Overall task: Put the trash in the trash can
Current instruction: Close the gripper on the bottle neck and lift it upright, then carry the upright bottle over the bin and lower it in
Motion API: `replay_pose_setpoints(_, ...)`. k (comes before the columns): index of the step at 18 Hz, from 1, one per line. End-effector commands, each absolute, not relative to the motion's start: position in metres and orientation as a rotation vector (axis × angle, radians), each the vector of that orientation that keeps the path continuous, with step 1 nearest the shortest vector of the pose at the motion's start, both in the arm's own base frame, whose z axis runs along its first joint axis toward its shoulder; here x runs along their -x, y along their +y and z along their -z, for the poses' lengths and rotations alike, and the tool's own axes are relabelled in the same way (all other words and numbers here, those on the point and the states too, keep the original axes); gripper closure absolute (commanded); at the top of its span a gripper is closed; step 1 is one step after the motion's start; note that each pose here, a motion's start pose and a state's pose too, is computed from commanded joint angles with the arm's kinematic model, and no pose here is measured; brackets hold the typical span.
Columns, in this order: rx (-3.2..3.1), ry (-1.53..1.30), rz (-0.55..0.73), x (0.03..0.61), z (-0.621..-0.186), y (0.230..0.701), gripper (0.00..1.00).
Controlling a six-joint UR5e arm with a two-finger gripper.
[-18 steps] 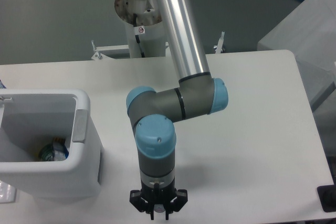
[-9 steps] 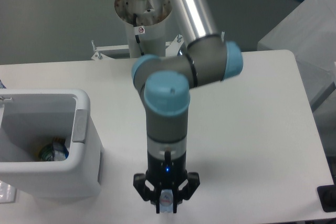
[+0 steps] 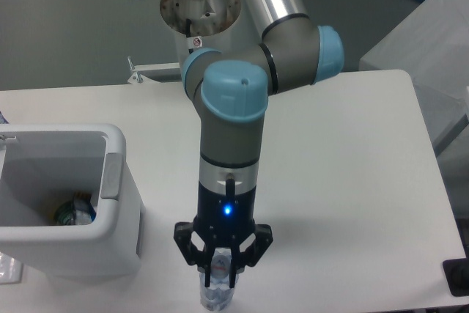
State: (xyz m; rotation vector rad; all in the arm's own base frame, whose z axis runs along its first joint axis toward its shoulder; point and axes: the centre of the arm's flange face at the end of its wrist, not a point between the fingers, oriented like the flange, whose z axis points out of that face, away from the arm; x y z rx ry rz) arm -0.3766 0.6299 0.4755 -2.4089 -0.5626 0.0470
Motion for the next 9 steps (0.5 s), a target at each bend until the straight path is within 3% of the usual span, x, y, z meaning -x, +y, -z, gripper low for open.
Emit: replay_pose_setpoints(9,2.226,-0.613,-0.047,0.353,-0.584,0.595,0.79)
